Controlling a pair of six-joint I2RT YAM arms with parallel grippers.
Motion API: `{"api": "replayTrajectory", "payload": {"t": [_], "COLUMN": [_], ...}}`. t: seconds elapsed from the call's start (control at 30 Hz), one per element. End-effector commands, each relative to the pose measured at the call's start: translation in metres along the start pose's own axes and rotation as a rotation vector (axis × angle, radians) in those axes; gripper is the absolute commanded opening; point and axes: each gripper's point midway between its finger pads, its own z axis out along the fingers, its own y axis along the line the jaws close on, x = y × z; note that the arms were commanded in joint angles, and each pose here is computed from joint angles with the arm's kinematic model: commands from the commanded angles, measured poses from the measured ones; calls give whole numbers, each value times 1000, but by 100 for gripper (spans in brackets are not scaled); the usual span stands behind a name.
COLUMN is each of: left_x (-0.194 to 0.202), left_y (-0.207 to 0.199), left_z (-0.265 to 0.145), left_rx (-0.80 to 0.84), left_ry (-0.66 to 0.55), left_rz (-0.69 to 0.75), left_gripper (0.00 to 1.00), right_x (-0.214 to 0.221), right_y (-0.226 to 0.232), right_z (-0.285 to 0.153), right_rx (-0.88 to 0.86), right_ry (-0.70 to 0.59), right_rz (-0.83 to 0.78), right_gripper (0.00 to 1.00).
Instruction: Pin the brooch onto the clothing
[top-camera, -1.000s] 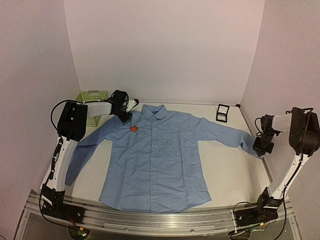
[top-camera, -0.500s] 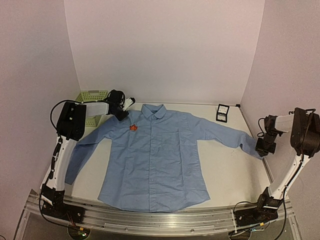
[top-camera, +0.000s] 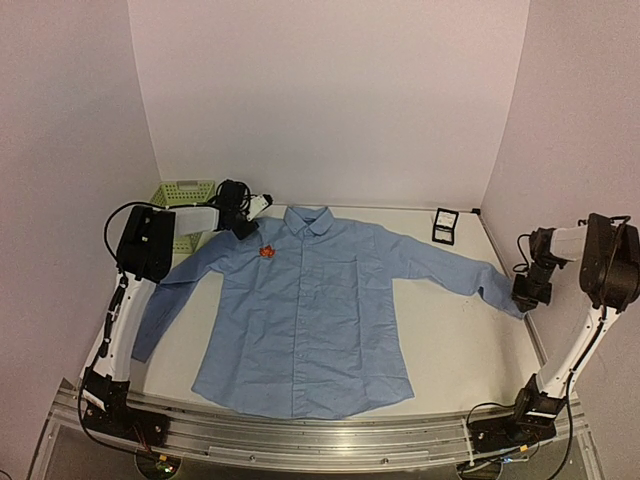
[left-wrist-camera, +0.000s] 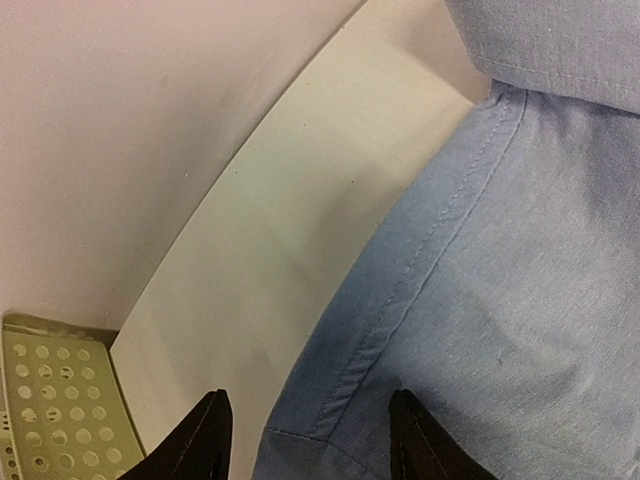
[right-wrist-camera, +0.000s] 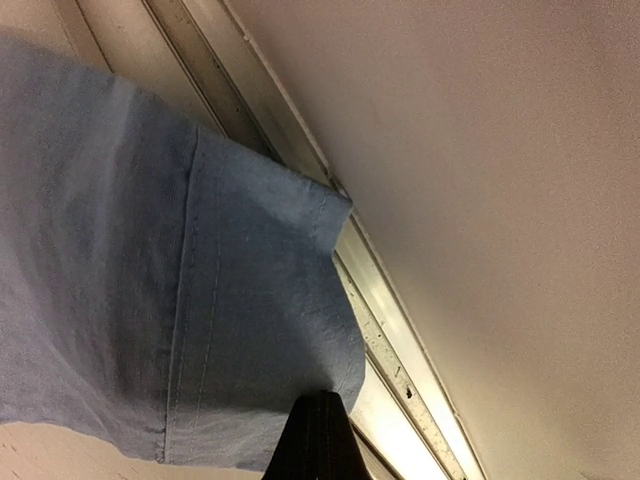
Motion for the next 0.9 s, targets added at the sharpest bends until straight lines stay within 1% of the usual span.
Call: {"api": "replayTrajectory", "payload": {"t": [0.0,0.1,0.17,0.27,0.3,0.33,0.4,0.43,0.5,0.57,0.6,0.63,0.67,0.7,0.77,0.8,0.83,0.87], "left_x": [-25,-66,-89,-122,-127,-124,-126,-119,-102,-82,-67,-60,-50,-35,-7,16,32,44], "left_y": [2,29,45,65,69,66,70,70,69,63,54,54,53,49,51,44,37,32], "left_z": [-24,-55,-82,-139,-158,-171,-217,-239,-280,-316,-326,-351,-370,-378,-401,-402,-406,-410], "left_rx": [48,20,16,41,53,81,121,134,153,174,183,164,132,85,-26,-72,-100,-121], "left_ry": [-46,-134,-193,-281,-297,-290,-326,-338,-366,-410,-421,-471,-518,-547,-600,-592,-590,-590], "left_rz": [7,-26,-62,-113,-129,-144,-180,-198,-278,-378,-424,-472,-513,-561,-696,-762,-791,-804], "left_gripper": [55,59,65,75,79,82,89,92,99,100,100,100,100,100,99,100,100,100], "right_x": [-72,-89,-96,-98,-96,-92,-81,-70,-51,-27,-13,-3,9,22,39,49,58,63], "right_y": [-23,-12,1,28,38,49,73,85,101,106,107,106,105,105,103,102,100,97], "right_z": [-62,-98,-123,-162,-175,-191,-218,-234,-261,-281,-285,-286,-285,-279,-271,-258,-250,-250], "right_rx": [-4,-60,-104,-201,-240,-292,-379,-450,-587,-696,-731,-751,-770,-787,-817,-826,-830,-825], "right_ry": [-276,-363,-416,-494,-518,-549,-613,-650,-737,-819,-850,-895,-933,-955,-1019,-1045,-1084,-1143], "right_rz": [119,108,87,28,-3,-35,-113,-153,-207,-257,-280,-297,-314,-326,-328,-324,-324,-324], "right_gripper": [0,0,0,3,6,8,19,25,37,50,62,73,83,92,98,98,98,98]}}
